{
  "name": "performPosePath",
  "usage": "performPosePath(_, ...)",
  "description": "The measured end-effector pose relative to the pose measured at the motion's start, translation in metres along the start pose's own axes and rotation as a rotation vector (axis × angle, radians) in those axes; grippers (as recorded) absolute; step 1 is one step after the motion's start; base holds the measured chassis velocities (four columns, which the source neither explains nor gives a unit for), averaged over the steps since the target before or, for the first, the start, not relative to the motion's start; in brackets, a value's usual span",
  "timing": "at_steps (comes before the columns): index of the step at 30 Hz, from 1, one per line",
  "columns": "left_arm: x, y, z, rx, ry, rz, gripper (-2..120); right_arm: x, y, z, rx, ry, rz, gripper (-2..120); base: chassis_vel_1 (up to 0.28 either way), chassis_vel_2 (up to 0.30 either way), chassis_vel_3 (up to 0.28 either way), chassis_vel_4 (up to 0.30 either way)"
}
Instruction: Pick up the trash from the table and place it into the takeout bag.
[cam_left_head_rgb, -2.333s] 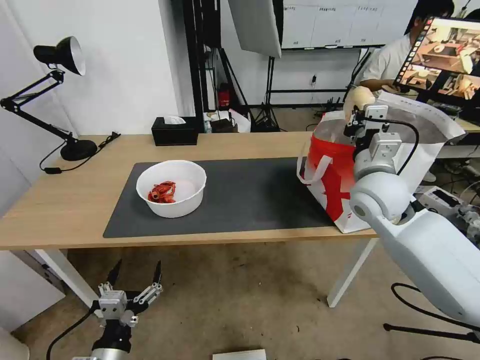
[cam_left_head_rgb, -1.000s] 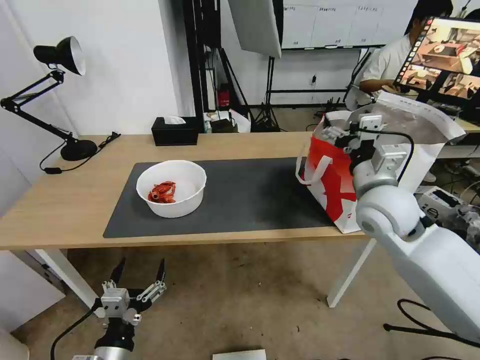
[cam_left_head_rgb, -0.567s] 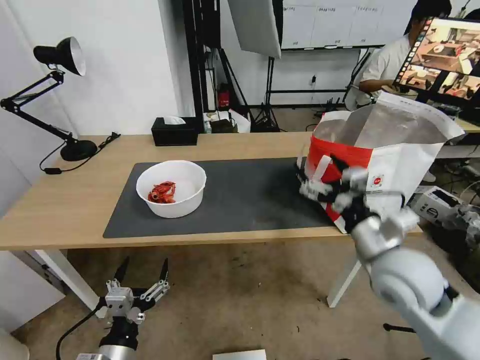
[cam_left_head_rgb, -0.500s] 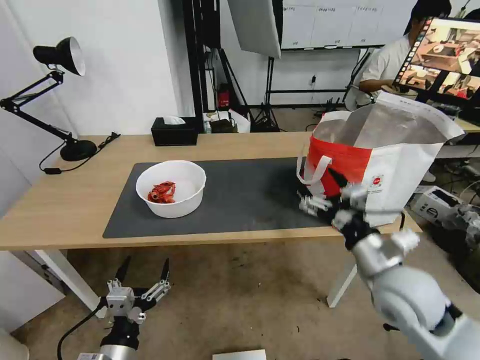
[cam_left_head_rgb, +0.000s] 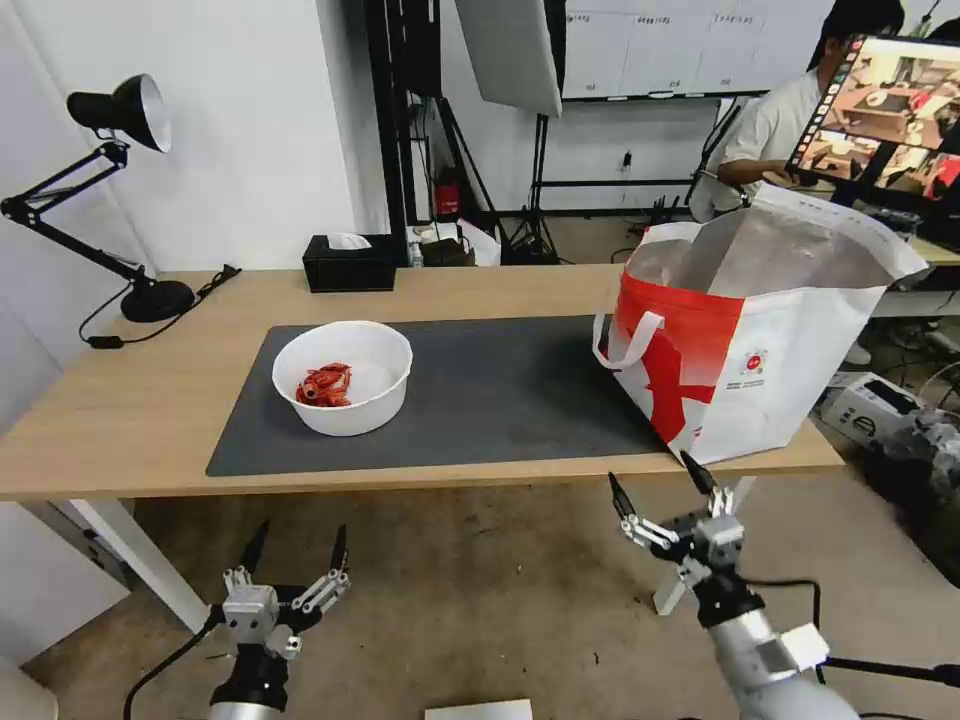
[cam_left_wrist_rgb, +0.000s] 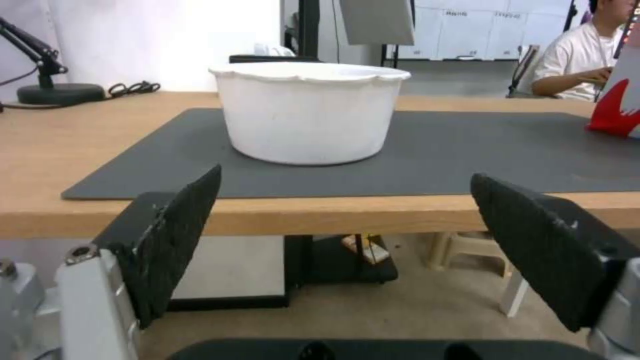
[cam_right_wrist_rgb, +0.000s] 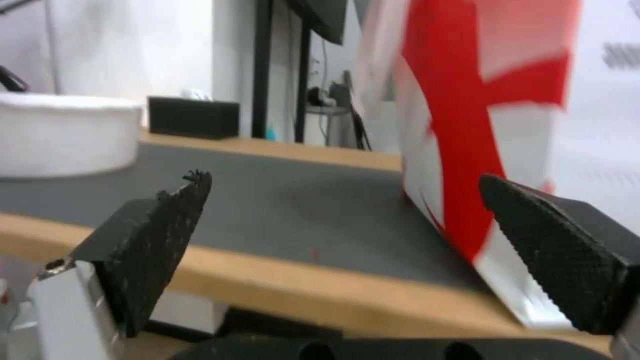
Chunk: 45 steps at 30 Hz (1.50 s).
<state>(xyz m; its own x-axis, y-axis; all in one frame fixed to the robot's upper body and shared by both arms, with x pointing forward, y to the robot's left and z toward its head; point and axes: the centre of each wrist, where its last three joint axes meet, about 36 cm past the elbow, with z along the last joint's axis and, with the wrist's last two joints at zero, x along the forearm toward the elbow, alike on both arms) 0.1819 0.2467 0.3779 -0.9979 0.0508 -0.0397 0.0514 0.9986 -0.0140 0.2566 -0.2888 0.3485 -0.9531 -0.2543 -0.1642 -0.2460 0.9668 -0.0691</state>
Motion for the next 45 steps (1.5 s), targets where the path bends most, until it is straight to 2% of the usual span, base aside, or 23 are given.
performPosePath(7, 0.004, -0.001, 0.001, 0.000, -0.009, 0.027, 100, 0.008, -0.002, 0.009, -0.011, 0.015, 0.028, 100, 0.000, 0.000, 0.000, 0.000)
performPosePath(16, 0.001, 0.001, 0.004, 0.009, -0.012, 0.026, 100, 0.004, 0.007, 0.009, -0.018, 0.029, 0.068, 100, 0.000, 0.000, 0.000, 0.000)
performPosePath(30, -0.006, 0.006, 0.005, 0.011, -0.017, 0.033, 100, 0.003, 0.008, 0.008, -0.017, 0.032, 0.068, 100, 0.000, 0.000, 0.000, 0.000)
performPosePath(33, -0.015, 0.013, -0.002, 0.011, -0.026, 0.036, 100, 0.003, 0.008, 0.008, -0.016, 0.032, 0.068, 100, 0.000, 0.000, 0.000, 0.000)
performPosePath(36, -0.047, 0.032, -0.031, 0.017, -0.050, 0.041, 100, 0.003, 0.008, 0.008, -0.016, 0.032, 0.067, 100, 0.000, 0.000, 0.000, 0.000)
performPosePath(39, -0.057, 0.037, -0.040, 0.025, -0.053, 0.041, 100, 0.003, 0.008, 0.008, -0.016, 0.031, 0.067, 100, 0.000, 0.000, 0.000, 0.000)
performPosePath(43, -0.101, 0.053, -0.075, 0.083, -0.062, 0.042, 100, 0.003, 0.008, 0.008, -0.016, 0.031, 0.067, 100, 0.000, 0.000, 0.000, 0.000)
performPosePath(45, -0.109, 0.056, -0.082, 0.094, -0.058, 0.045, 100, 0.003, 0.008, 0.007, -0.017, 0.031, 0.067, 100, 0.000, 0.000, 0.000, 0.000)
